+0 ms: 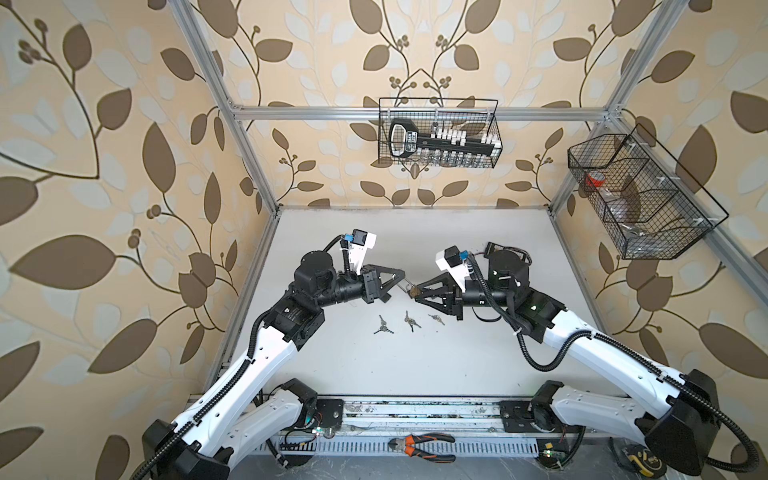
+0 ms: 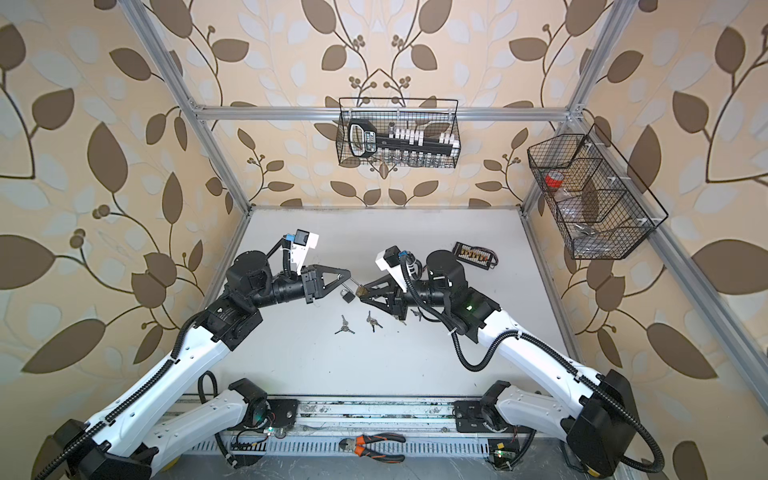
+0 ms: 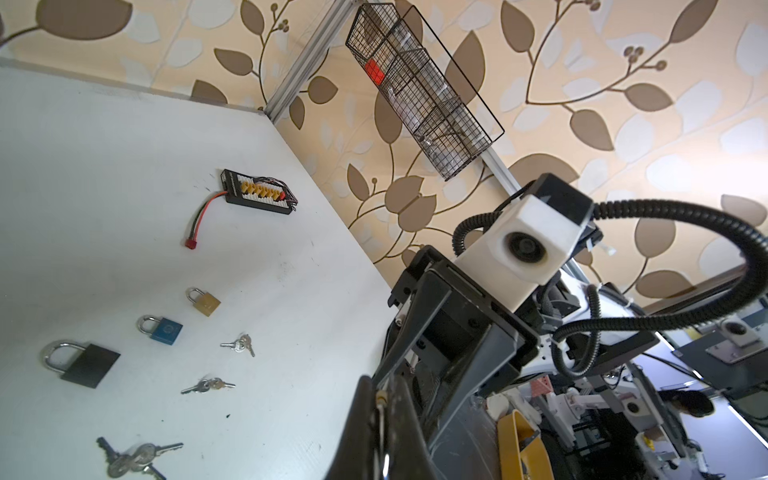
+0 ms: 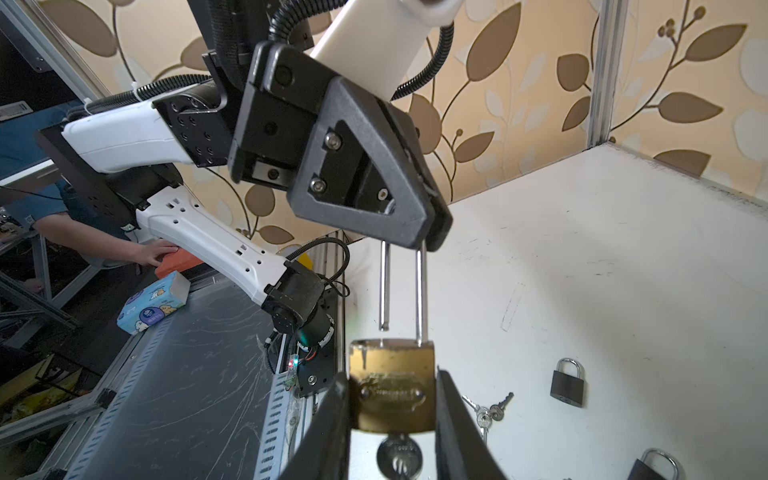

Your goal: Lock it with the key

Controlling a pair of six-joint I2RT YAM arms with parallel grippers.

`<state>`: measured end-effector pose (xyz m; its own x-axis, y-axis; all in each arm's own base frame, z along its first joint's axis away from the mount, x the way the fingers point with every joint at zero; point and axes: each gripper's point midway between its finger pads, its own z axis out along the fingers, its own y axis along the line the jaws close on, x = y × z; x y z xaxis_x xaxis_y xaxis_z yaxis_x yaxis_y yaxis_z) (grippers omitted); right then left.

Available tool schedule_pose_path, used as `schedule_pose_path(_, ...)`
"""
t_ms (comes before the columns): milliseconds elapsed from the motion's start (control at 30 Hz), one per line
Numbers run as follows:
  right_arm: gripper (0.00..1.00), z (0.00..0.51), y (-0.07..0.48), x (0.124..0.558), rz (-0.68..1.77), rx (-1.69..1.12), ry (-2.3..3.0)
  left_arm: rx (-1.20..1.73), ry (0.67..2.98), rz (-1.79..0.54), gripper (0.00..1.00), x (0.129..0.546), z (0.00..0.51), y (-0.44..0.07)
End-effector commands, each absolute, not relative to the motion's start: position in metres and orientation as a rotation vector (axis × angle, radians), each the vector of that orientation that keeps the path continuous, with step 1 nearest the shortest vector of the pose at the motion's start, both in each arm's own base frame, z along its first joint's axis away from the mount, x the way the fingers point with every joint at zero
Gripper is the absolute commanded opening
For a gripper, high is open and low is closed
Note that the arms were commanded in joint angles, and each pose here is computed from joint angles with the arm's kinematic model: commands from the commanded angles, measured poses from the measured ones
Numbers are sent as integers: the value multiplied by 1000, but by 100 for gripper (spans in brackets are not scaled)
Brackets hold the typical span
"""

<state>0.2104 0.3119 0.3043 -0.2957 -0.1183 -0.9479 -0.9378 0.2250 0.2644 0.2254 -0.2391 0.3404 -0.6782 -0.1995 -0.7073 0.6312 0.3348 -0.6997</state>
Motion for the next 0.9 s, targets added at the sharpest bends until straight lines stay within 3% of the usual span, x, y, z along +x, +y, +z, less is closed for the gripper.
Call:
schedule_pose_path(0,16,317,318,199,1131,-1060,1547,390,1806,-1415,0,224,360,-238)
schedule_pose_path(67,42,320,318,198,1078,-1060,1524,380,1800,-1419,0,224,363,-237)
schedule_pose_path(100,50,323,316,200,1051,-1042,1515,374,1795,-1423,0,224,365,-236)
schedule_pose_path(200,62,331,303,212,973,-920,1498,361,1775,-1438,0,221,371,-235)
schedule_pose_path(367,60,343,287,221,942,-762,1461,325,1751,-1445,0,217,379,-229)
schedule_pose_path(867,58,329,314,217,1033,-900,1458,329,1735,-1490,0,215,385,-232)
